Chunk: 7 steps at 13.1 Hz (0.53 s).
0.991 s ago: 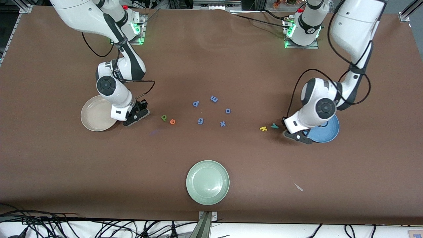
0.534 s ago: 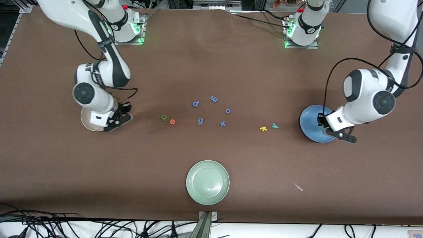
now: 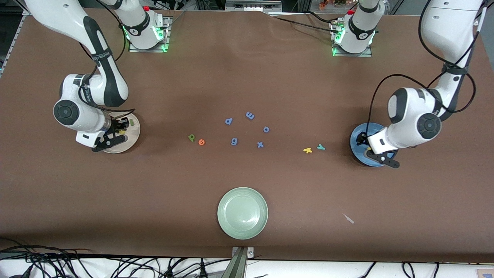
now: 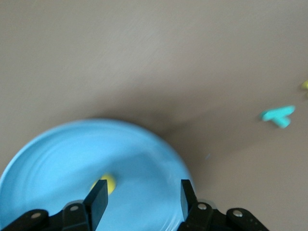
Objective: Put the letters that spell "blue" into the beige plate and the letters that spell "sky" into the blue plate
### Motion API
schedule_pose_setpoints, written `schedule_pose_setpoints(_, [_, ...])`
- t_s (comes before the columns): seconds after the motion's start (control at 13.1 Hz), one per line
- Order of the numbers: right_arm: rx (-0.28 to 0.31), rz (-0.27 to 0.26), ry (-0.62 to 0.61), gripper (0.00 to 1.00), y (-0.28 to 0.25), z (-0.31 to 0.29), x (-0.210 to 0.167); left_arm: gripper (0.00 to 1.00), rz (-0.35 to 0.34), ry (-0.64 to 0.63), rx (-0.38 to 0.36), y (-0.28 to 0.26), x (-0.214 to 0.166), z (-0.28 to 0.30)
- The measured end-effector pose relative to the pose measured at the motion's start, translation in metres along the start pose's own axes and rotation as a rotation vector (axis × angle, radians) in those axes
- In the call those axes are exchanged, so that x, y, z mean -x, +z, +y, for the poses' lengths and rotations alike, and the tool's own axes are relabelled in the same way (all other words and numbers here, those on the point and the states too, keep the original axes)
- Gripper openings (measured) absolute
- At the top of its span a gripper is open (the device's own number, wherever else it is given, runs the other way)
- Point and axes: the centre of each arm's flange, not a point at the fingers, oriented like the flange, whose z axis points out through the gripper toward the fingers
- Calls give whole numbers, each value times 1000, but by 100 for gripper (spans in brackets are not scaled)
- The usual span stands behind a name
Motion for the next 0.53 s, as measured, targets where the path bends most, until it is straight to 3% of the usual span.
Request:
schedule_pose_setpoints(0.15, [-5,-8,1,63,-2,-4,-2,70,31,38,11,4,-21,54])
schedule_pose_setpoints(0.38, [-4,30,-12,97,-21,-40,-26,70,45,25,28,19,-44,128])
schedule_pose_setpoints(0.53, [-10,62,-40,100,-34,-90,-49,70,57,14,30,36,-47,133])
